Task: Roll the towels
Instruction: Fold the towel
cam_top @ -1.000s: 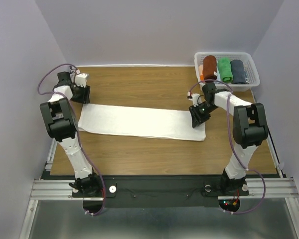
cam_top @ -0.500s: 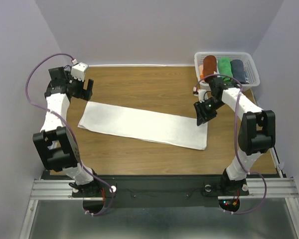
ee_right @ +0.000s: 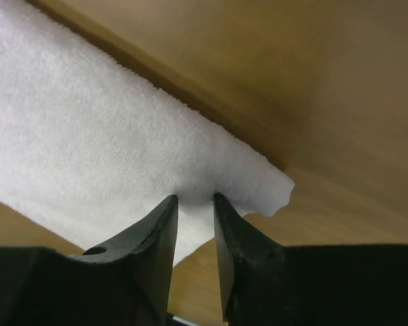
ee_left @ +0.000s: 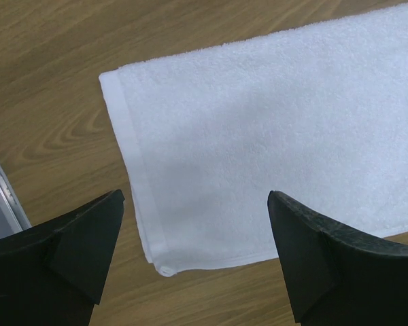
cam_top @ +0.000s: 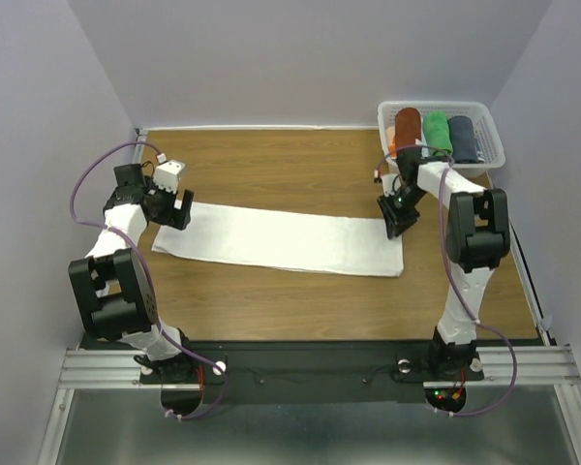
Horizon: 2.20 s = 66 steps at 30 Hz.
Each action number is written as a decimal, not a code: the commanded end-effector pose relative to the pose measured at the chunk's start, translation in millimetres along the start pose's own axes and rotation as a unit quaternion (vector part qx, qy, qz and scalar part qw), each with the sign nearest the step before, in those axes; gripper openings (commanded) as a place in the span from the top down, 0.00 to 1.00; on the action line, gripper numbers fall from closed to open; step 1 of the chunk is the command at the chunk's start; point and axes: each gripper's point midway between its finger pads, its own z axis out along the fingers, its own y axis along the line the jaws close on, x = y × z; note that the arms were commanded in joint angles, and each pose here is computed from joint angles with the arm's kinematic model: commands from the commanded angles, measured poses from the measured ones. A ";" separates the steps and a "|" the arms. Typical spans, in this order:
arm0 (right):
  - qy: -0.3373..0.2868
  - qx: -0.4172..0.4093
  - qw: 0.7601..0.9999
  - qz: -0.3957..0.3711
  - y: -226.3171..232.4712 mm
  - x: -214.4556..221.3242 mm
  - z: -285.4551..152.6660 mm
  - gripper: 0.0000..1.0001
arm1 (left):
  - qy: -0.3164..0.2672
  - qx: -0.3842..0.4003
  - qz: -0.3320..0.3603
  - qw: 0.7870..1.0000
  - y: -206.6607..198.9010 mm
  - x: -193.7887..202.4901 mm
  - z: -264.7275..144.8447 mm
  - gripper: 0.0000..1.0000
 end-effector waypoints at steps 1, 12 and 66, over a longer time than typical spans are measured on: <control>-0.114 0.090 0.989 -0.020 -58.8 -87.2 -16.4 0.66 | -0.033 -0.011 0.009 0.999 -4.4 -15.1 -8.8 0.01; -0.149 0.035 0.983 0.102 -25.7 -44.0 -70.9 0.30 | -0.108 -0.027 -0.013 0.994 -13.5 -45.6 -19.2 0.01; -0.213 -0.077 0.962 0.151 -31.1 -30.5 -86.3 1.00 | -0.103 -0.016 -0.027 0.994 -15.3 -53.2 -21.9 0.01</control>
